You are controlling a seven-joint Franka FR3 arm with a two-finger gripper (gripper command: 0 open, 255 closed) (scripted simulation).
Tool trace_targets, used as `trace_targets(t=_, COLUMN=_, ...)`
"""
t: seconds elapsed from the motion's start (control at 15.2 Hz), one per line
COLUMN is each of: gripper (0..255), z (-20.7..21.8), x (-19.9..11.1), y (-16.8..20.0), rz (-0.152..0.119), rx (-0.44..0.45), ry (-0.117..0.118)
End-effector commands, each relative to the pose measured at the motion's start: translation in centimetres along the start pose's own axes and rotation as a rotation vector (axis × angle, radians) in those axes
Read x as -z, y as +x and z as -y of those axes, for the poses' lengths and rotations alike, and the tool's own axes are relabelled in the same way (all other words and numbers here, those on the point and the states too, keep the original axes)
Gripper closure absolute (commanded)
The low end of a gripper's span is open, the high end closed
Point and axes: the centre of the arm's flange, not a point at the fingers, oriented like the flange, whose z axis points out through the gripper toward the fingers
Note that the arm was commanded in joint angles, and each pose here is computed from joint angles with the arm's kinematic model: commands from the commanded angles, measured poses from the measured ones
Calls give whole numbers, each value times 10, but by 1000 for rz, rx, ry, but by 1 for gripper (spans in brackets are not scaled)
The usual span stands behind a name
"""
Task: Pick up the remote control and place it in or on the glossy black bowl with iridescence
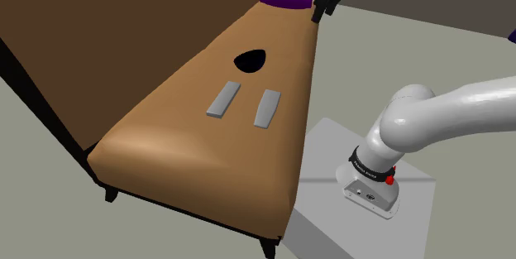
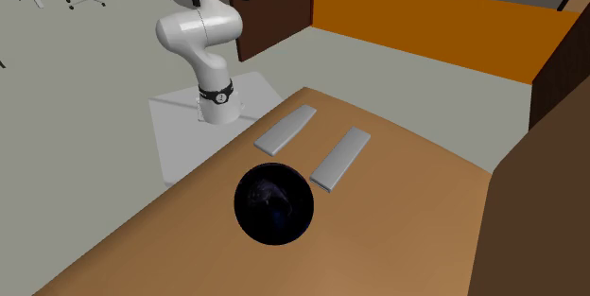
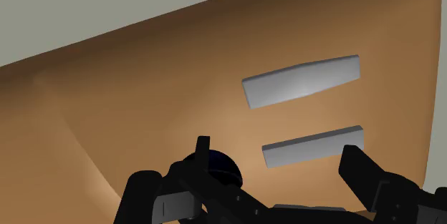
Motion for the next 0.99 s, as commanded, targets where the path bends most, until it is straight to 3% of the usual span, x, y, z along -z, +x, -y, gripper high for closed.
trace_targets(t=0.0, gripper=0, z=0, x=0, y=0, rz=0, rx=0, ry=0)
trace_targets(t=0.92, gripper=0, z=110, x=-134, y=81, rz=97, rx=-477, ry=-30)
